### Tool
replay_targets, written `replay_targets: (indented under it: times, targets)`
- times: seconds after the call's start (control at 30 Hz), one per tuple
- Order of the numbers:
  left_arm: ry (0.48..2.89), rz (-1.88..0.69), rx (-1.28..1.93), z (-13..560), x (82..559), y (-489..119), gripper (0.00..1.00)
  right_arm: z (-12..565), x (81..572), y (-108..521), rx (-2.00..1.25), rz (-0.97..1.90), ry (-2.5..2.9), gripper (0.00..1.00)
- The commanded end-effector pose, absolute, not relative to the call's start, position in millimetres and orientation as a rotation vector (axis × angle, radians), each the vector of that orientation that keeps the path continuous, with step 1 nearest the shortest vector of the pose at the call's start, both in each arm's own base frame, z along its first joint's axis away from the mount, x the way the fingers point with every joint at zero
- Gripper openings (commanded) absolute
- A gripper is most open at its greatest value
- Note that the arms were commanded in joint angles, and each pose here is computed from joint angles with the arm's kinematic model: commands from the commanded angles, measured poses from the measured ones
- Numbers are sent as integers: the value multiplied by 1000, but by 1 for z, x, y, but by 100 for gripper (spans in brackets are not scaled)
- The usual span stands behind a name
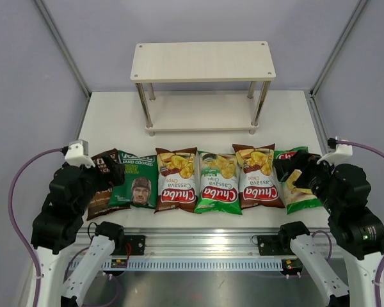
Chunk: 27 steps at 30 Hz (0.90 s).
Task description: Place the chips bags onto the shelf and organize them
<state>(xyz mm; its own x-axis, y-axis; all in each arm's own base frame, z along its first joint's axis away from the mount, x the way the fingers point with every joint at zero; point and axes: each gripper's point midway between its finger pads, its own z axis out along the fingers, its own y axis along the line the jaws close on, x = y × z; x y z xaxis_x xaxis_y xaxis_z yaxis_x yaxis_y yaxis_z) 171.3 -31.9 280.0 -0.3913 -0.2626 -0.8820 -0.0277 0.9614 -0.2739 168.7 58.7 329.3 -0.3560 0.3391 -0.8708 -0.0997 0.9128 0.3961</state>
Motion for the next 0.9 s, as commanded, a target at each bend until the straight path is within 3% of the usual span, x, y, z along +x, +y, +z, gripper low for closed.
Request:
replay_targets:
  times: [0.0,0.17,0.33,0.67,0.87]
  targets:
    - [1947,-315,-212,285,185,-43,99,339,176,63,176,486,1843,100]
    - [2011,-353,-267,263,199,-52,99,338,178,72,155,543,1837,99]
    - [2093,-574,-175,240,215,-96,99,330,178,95,83,673,1824,99]
    - [2258,-707,-239,154,259,-130,99,317,183,107,63,735,1866,99]
    - [2387,-850,-139,114,255,-164,92,313,184,113,42,771,1883,100]
